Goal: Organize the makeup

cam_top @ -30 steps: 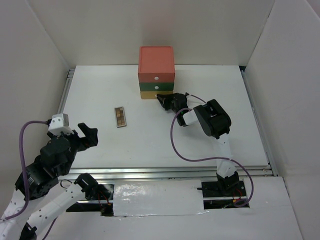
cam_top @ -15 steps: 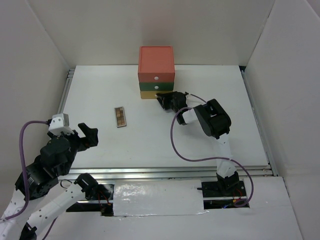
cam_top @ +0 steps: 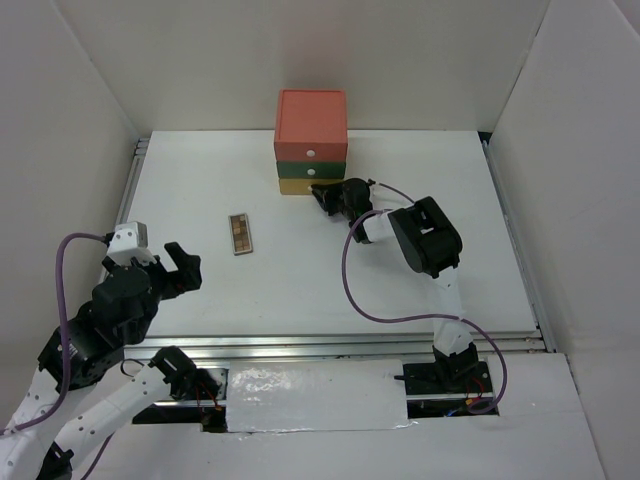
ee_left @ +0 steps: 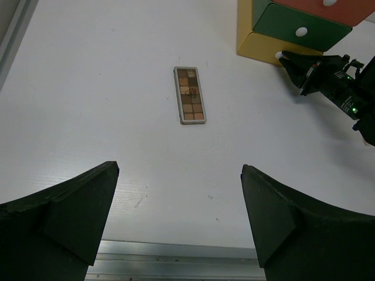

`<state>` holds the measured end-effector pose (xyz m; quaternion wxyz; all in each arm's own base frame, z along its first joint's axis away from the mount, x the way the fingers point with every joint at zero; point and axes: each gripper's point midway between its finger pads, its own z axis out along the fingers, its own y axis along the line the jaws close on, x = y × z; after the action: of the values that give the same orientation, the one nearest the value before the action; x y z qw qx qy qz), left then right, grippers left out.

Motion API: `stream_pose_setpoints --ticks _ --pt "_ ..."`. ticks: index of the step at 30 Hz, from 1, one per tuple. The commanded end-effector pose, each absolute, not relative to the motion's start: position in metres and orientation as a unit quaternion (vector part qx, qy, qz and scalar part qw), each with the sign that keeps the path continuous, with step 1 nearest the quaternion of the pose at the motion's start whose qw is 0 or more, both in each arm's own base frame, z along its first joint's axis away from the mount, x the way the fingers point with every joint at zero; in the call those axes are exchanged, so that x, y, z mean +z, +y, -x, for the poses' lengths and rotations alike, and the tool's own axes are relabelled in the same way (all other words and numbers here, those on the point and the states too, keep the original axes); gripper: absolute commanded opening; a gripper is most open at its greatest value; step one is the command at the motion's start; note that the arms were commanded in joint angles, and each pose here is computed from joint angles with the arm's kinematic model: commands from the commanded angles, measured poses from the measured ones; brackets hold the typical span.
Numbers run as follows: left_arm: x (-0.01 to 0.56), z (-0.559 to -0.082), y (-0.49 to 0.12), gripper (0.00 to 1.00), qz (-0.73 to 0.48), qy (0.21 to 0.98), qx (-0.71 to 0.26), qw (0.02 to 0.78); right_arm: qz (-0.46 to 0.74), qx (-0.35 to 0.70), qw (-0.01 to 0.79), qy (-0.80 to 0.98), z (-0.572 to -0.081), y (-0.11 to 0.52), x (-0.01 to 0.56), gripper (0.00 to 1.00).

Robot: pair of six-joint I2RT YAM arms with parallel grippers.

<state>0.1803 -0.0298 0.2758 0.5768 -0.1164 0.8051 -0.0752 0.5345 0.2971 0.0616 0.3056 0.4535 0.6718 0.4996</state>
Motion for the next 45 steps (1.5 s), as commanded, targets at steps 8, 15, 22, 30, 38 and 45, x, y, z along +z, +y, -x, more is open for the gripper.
stream_pose_setpoints --ticks 8,15,22,30,38,45 --pt "0.283 -0.186 -0.035 0.99 0.105 0.799 -0.079 0.587 -0.461 0.470 0.302 0.690 -0.530 0.296 0.052 0.32" --pt "0.285 -0.185 -0.034 0.99 0.107 0.796 -0.081 0.591 -0.464 0.467 0.282 0.698 -0.527 0.301 0.046 0.29" --pt "0.284 -0.185 -0.034 0.99 0.108 0.796 -0.081 0.590 -0.467 0.447 0.269 0.715 -0.516 0.300 0.045 0.25" --pt "0.286 -0.183 -0.032 0.99 0.110 0.793 -0.084 0.593 -0.463 0.418 0.260 0.737 -0.508 0.297 0.042 0.25" --pt "0.287 -0.182 -0.031 0.99 0.111 0.791 -0.087 0.595 -0.453 0.432 0.271 0.731 -0.503 0.295 0.050 0.30" --pt "0.289 -0.181 -0.030 0.99 0.114 0.788 -0.090 0.598 -0.440 0.486 0.282 0.701 -0.512 0.306 0.069 0.48"
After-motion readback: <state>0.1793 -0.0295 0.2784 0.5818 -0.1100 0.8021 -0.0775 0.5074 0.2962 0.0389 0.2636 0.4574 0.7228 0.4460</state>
